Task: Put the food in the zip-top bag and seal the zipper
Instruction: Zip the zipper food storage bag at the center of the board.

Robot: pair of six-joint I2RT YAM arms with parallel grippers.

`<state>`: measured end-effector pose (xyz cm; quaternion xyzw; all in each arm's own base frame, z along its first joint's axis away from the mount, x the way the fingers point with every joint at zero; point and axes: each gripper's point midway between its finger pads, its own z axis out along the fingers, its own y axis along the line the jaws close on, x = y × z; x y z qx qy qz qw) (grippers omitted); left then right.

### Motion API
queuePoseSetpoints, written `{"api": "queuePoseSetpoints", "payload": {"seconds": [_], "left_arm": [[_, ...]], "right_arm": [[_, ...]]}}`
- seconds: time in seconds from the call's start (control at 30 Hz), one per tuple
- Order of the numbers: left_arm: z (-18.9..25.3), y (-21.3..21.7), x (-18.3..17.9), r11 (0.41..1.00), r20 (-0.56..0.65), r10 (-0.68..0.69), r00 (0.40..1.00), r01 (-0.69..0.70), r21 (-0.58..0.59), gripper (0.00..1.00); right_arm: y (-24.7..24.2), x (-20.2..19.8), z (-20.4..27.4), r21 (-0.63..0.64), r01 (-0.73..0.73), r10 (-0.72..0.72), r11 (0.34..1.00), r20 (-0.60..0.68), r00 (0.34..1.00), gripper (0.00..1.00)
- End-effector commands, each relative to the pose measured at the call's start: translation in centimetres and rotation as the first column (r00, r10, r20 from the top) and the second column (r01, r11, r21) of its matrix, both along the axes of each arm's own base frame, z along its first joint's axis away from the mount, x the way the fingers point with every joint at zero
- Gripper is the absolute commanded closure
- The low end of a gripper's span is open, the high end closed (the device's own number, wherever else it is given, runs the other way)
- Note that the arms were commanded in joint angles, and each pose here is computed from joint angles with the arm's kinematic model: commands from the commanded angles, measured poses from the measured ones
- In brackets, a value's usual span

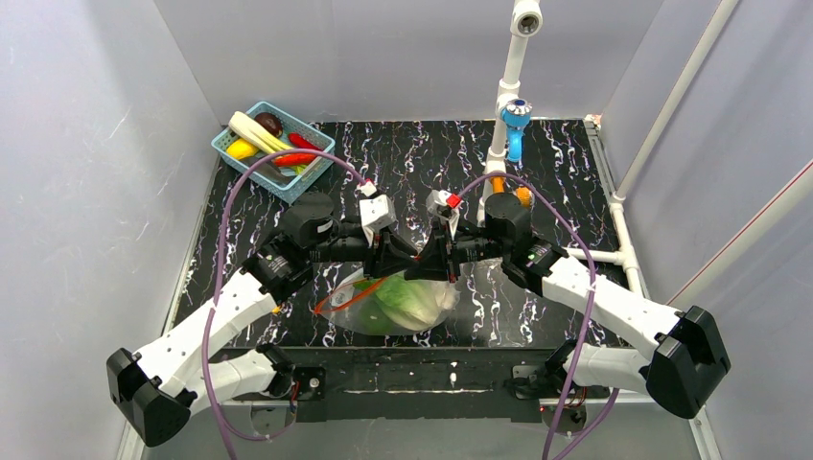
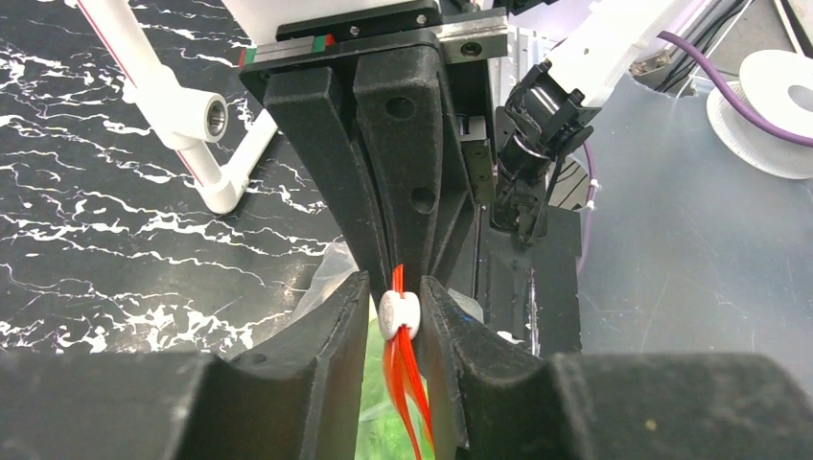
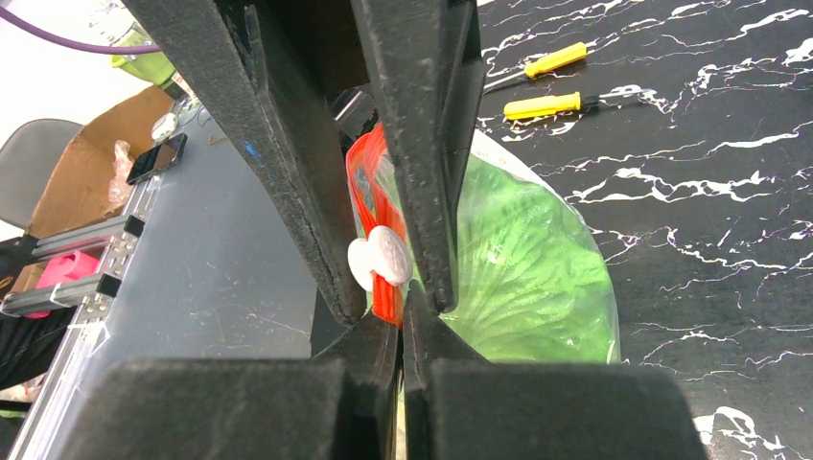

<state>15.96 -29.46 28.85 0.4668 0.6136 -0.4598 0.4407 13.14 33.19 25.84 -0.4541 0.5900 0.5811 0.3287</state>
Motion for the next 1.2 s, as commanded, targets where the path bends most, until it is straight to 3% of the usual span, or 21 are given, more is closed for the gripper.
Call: {"api": "queuePoseSetpoints", "payload": {"seconds": [0.0,0.13,0.17,0.3,0.47,0.93,1.17], "left_arm": [[1.4,-0.1,-1.0,0.998,0.047,-0.054,0.997,0.055,-0.02,0.8],[1.2,0.4,-1.2,0.999,0.051,-0.047,0.998,0.047,-0.01,0.99],[1.1,0.5,-1.1,0.999,0.047,-0.034,0.998,0.034,0.001,1.0],[0.4,1.1,-0.7,0.998,0.006,0.011,1.0,-0.012,0.057,1.0],[-0.4,1.4,-1.1,0.999,-0.022,0.028,0.999,-0.027,0.045,1.0],[-3.2,3.8,-1.8,0.988,-0.052,0.111,0.992,-0.105,0.111,1.0],[-4.0,6.3,-3.2,0.974,-0.071,0.187,0.98,-0.176,0.141,1.0]], "right_arm": [[0.2,-0.1,3.7,0.084,-0.023,0.015,0.996,0.086,0.996,0.99],[0.3,0.3,3.6,0.084,0.01,-0.017,0.996,0.084,0.996,0.99],[0.3,0.4,3.5,0.087,0.017,-0.025,0.996,0.087,0.996,0.99],[0.0,1.1,3.5,0.138,0.084,-0.101,0.987,0.117,0.988,0.99],[-0.8,2.2,3.9,0.196,0.191,-0.219,0.962,0.134,0.966,0.99],[-1.6,3.2,5.4,0.297,0.302,-0.315,0.906,-0.006,0.949,0.99],[-3.0,5.4,5.1,0.284,0.434,-0.438,0.855,-0.052,0.897,0.99]]}}
